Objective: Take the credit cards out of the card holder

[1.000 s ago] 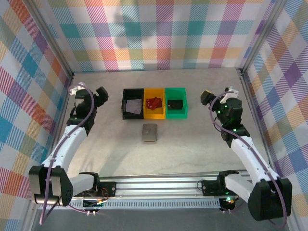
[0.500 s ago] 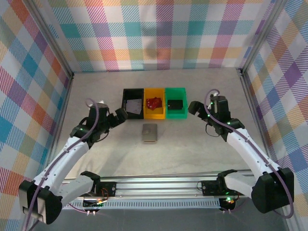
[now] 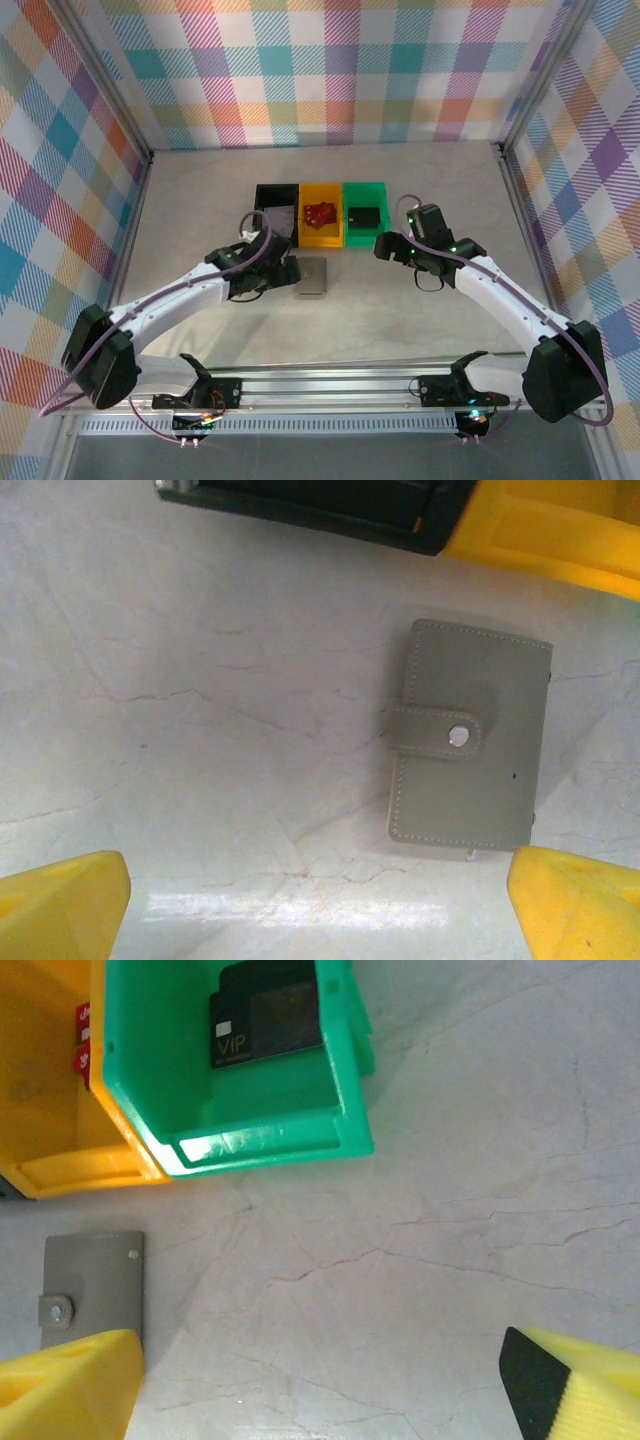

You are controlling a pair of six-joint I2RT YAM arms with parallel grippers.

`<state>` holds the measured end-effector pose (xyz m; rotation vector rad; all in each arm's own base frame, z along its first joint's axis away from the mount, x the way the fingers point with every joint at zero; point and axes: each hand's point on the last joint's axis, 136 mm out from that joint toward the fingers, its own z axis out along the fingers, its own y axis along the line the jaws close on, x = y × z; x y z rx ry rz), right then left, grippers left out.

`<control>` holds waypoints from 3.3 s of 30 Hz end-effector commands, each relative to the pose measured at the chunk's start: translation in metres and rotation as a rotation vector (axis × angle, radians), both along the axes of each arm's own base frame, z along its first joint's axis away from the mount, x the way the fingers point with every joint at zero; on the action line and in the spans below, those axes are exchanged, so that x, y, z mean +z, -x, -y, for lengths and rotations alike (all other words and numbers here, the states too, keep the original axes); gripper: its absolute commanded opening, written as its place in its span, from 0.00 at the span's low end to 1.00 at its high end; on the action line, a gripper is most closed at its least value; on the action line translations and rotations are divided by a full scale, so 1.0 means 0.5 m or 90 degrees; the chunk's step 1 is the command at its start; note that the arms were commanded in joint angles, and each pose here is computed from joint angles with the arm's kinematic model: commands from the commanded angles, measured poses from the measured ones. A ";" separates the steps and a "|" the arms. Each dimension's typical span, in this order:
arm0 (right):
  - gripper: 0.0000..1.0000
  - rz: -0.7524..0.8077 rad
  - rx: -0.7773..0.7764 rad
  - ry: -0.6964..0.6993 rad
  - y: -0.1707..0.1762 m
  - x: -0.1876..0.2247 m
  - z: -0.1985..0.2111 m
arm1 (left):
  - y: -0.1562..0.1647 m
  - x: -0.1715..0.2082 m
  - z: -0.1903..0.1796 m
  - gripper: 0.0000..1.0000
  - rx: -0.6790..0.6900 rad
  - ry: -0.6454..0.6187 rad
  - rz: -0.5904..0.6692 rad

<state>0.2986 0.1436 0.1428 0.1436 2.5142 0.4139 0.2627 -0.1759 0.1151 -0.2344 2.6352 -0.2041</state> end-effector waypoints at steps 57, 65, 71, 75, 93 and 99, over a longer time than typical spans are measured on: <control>0.92 0.060 0.013 -0.012 0.009 0.042 0.004 | -0.044 -0.101 0.086 0.93 -0.039 -0.139 -0.098; 0.91 0.056 0.018 -0.015 0.010 0.042 0.001 | -0.056 -0.102 0.093 0.89 -0.042 -0.150 -0.098; 0.91 0.058 0.020 -0.018 0.011 0.045 -0.001 | -0.065 -0.114 0.125 0.89 -0.061 -0.121 -0.107; 0.91 0.056 0.021 -0.017 0.012 0.044 -0.001 | -0.073 -0.116 0.123 0.85 -0.061 -0.141 -0.109; 0.90 0.055 0.024 -0.020 0.012 0.043 -0.003 | -0.060 -0.151 0.106 0.72 -0.056 -0.144 -0.133; 0.90 0.054 0.023 -0.020 0.012 0.042 -0.003 | -0.056 -0.165 0.103 0.70 -0.055 -0.148 -0.140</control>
